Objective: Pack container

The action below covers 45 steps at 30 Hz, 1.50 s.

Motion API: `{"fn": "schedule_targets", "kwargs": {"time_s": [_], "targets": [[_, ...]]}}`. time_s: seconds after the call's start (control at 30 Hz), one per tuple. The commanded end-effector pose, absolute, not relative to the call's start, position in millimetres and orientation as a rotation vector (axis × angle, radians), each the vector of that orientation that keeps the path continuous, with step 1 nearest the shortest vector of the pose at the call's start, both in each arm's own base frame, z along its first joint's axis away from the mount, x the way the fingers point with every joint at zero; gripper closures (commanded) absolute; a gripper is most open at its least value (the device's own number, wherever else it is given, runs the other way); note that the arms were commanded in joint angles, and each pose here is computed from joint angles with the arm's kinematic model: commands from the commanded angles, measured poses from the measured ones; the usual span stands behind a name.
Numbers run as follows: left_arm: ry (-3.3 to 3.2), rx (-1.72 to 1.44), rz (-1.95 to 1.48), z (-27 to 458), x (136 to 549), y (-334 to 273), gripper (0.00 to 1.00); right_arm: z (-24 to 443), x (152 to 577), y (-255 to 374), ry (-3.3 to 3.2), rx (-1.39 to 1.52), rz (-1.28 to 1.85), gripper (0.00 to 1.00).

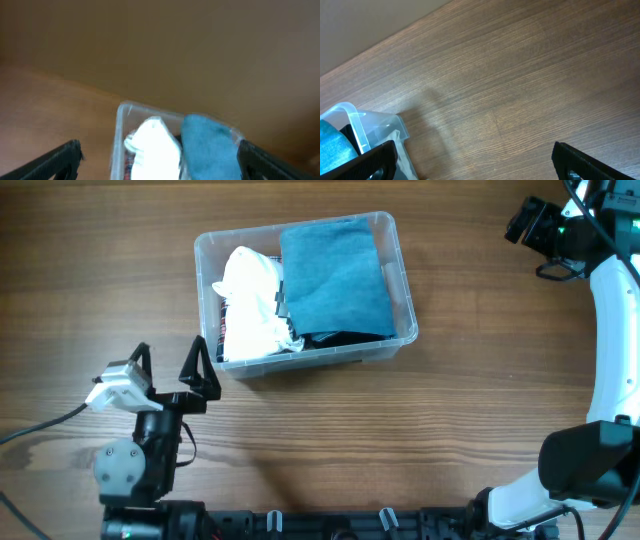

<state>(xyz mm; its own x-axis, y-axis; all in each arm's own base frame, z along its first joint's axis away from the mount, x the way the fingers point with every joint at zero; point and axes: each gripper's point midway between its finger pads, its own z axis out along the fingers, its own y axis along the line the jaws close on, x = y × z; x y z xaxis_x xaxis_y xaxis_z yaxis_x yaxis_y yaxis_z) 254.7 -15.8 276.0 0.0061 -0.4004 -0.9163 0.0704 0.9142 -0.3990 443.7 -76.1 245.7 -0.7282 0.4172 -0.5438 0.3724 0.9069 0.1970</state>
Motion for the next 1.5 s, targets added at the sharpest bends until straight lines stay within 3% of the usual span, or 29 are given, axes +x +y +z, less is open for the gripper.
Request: {"fn": "schedule_targets", "kwargs": {"time_s": [0.0,0.7,0.87,1.47], "targets": [[1.443,-0.177,-0.449,276,250,-29,0.00,247,444,-78,2.456,0.581,0.087,0.00],[1.476,-0.215,-0.420,198,244,-22,0.00,247,444,-78,2.456,0.581,0.087,0.00],[1.639,-0.257,-0.398,157,245,-21,0.00,247,444,-78,2.456,0.581,0.087,0.00],[1.637,-0.268,-0.388,157,246,-19,0.00,247,444,-78,2.456,0.581,0.087,0.00]]}}
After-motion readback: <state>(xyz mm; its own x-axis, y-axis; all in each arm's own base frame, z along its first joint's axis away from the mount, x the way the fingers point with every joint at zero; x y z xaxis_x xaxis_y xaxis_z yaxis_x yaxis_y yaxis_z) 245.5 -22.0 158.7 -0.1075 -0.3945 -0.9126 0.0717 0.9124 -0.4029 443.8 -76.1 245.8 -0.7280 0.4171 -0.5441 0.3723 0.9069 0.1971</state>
